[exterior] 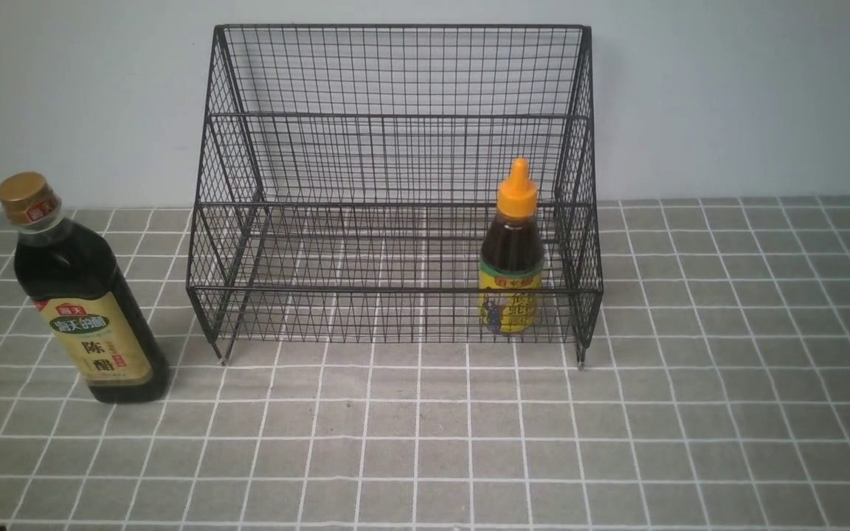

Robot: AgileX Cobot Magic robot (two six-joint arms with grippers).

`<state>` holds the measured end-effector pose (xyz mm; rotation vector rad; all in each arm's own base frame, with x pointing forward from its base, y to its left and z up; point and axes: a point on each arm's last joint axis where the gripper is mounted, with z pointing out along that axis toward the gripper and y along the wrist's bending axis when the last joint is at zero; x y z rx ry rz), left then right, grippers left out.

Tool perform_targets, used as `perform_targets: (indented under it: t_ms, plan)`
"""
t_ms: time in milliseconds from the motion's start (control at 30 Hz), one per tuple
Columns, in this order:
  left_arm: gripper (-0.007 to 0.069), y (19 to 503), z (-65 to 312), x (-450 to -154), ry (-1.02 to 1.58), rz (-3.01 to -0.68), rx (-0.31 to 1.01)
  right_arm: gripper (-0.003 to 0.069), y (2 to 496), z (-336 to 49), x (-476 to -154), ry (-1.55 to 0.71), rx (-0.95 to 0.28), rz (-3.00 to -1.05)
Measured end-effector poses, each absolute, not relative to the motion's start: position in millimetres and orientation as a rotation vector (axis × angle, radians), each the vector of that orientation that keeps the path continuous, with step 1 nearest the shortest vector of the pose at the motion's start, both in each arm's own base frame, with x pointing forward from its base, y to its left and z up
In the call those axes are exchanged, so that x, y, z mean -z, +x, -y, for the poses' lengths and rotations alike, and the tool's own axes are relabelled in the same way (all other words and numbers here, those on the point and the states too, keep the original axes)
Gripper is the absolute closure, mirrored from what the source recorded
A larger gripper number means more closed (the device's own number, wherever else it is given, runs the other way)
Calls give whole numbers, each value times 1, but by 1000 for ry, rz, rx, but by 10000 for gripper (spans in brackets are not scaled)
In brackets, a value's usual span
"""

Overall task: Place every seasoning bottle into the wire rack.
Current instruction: Use the left arm to grab the condiment bottle closest to it

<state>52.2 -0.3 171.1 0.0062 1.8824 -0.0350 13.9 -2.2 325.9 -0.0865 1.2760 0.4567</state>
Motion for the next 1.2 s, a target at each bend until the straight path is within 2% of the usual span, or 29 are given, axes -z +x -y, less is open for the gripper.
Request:
perform_targets:
  t_ms: [567, 733, 767, 800, 867, 900, 967, 1033, 1067, 1100, 1200]
  plan:
    - [635, 52, 0, -171, 6, -1882, 35, 670, 17, -7, -315, -253, -380, -1288]
    - [635, 52, 0, -171, 6, -1882, 35, 670, 20, -7, -305, -232, -306, -1365]
    - [635, 52, 0, -171, 6, -1882, 35, 670, 26, -6, -294, -173, -216, -1428]
    - [635, 52, 0, -171, 6, -1882, 35, 670, 26, -6, -293, -165, -205, -1431]
    - [635, 52, 0, -171, 6, -1882, 35, 670, 37, -3, -264, -55, -69, -1546]
    - [635, 52, 0, -171, 6, -1882, 35, 670, 38, -2, -262, -40, -53, -1554]
    - [635, 52, 0, -171, 6, -1882, 35, 670, 46, 2, -230, 35, 22, -1655]
    - [635, 52, 0, -171, 6, -1882, 35, 670, 49, 4, -217, 66, 48, -1696]
    - [635, 52, 0, -171, 6, -1882, 35, 670, 52, 5, -193, 92, 65, -1767]
    - [635, 52, 0, -171, 6, -1882, 35, 670, 53, 6, -185, 97, 67, -1797]
    - [635, 52, 0, -171, 6, -1881, 35, 670, 53, 6, -181, 101, 66, -1799]
